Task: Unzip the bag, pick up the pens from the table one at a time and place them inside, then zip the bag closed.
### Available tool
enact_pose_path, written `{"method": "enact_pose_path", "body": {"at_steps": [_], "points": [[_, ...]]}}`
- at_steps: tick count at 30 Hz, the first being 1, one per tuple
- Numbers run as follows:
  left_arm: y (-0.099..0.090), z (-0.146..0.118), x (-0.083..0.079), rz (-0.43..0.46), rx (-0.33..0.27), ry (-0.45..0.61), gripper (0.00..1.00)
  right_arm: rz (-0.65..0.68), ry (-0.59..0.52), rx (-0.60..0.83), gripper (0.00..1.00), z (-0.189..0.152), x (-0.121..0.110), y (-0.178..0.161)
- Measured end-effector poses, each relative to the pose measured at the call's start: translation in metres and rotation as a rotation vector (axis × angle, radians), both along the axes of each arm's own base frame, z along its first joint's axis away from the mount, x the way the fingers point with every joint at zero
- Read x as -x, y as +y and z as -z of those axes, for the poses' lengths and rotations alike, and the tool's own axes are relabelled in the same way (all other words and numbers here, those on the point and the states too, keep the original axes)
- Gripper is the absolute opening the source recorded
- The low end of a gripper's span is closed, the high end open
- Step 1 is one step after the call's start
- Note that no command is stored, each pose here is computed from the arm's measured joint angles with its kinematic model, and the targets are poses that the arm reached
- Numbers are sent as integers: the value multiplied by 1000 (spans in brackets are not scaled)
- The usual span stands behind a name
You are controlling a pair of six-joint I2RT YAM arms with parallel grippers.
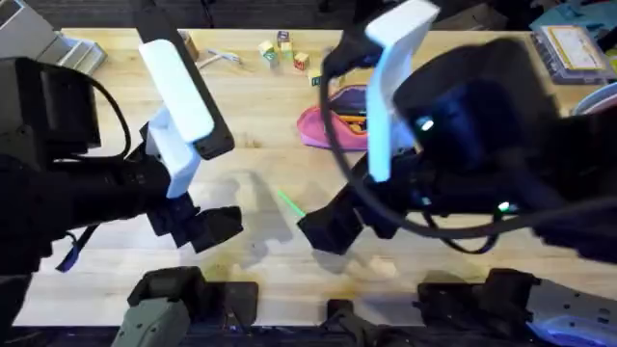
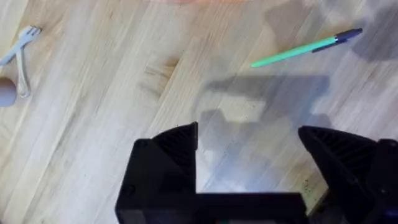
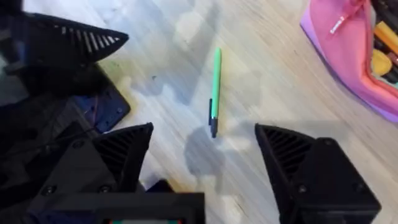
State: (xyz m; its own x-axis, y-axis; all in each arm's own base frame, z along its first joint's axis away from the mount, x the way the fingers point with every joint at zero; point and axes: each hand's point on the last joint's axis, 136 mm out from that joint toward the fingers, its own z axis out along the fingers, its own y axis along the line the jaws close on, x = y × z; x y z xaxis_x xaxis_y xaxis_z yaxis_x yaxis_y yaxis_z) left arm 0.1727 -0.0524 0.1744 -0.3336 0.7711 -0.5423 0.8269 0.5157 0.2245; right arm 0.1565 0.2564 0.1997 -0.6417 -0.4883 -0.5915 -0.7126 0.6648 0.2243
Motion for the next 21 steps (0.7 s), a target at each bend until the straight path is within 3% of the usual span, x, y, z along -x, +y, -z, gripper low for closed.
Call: {"method": "enact_pose_path", "body": {"at_steps": [5,9,16,17,21], "points": [[7,2,0,-30,-17,6,993,79,-39,44,997,18,-11,19],[10,6,6,-39,-37,40,994,107,18,133,997,53,-5,31],[14,8,6,-50,-59,45,994,189,86,169,998,82,-11,39],[15,9,7,-50,-60,50,994,245,138,211,998,105,-11,40],[14,9,8,-50,-60,52,994,281,168,233,996,120,-12,42]]}}
